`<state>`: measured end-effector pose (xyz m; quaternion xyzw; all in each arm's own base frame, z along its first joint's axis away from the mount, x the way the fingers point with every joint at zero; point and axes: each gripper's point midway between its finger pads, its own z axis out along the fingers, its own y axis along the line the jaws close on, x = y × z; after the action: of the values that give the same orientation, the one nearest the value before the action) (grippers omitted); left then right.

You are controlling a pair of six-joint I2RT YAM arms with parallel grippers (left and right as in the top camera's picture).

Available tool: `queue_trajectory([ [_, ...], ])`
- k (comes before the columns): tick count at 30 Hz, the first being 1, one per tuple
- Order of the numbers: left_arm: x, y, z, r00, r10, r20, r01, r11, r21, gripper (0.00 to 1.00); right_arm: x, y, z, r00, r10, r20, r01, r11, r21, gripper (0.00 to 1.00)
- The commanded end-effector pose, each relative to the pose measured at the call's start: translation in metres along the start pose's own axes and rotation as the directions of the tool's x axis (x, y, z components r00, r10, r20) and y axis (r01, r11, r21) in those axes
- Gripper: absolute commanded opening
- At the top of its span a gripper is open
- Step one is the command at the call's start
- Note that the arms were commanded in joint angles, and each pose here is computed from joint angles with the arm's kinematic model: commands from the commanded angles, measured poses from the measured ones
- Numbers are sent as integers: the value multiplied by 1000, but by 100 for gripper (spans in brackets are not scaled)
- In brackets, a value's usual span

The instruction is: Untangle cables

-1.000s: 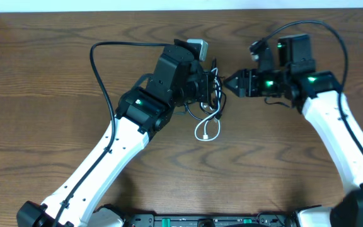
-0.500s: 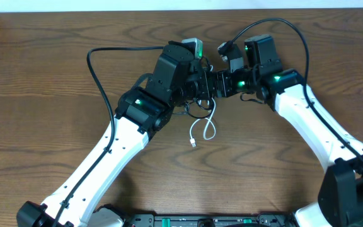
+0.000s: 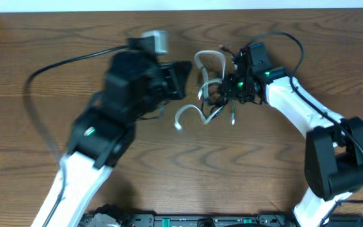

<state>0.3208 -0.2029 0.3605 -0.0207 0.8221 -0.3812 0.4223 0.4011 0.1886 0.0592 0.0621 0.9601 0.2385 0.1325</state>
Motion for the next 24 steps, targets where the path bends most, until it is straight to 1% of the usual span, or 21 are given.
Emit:
queue_trajectory([
  [1,-21,-6,-32,996,33,78,-34,999,15,7,-3,-10,-1,999,50,1,-50,999,18,26],
  [3,-22,-1,-37,996,26,81,-26,1000,0,8,-3,-11,-2,999,44,-3,-44,999,13,13],
  [4,-20,4,-38,997,19,73,-18,1000,-16,7,-3,-8,-2,1000,26,-10,-27,1000,-12,6],
  [5,-17,9,-36,998,12,57,-10,999,-34,8,-2,-4,-3,1000,8,-18,-9,999,-39,1],
  [8,-8,21,-27,999,33,6,-33,997,-73,7,0,8,-6,998,-57,-31,53,993,-105,1],
  [12,5,38,-8,998,6,-61,-13,993,-119,8,0,13,-8,995,-97,-23,94,987,-129,1],
  [13,9,44,-1,997,-4,-83,-7,991,-136,7,-3,14,-8,993,-120,-10,117,984,-136,2],
  [14,13,49,5,995,-13,-101,-3,989,-149,7,-5,15,-8,992,-129,-2,128,982,-136,5],
  [16,22,61,19,989,-34,-144,8,984,-180,7,-11,10,-7,990,-136,27,138,985,-100,27],
  [17,25,65,24,987,-42,-158,11,981,-191,7,-14,5,-7,990,-135,39,137,988,-72,33],
  [18,28,70,29,984,-49,-173,13,979,-203,7,-17,-3,-6,990,-132,53,133,991,-23,37],
  [19,33,76,34,979,-61,-193,17,976,-219,7,-17,-10,-3,991,-126,50,126,992,11,39],
  [20,35,78,36,977,-65,-201,19,974,-225,8,-15,-12,-1,992,-123,40,122,992,14,39],
  [23,39,82,40,974,-73,-214,21,971,-236,7,-4,-19,11,993,-116,-9,117,993,30,35],
  [24,38,82,40,974,-73,-214,21,972,-236,7,3,-21,20,991,-130,-40,131,991,25,31],
])
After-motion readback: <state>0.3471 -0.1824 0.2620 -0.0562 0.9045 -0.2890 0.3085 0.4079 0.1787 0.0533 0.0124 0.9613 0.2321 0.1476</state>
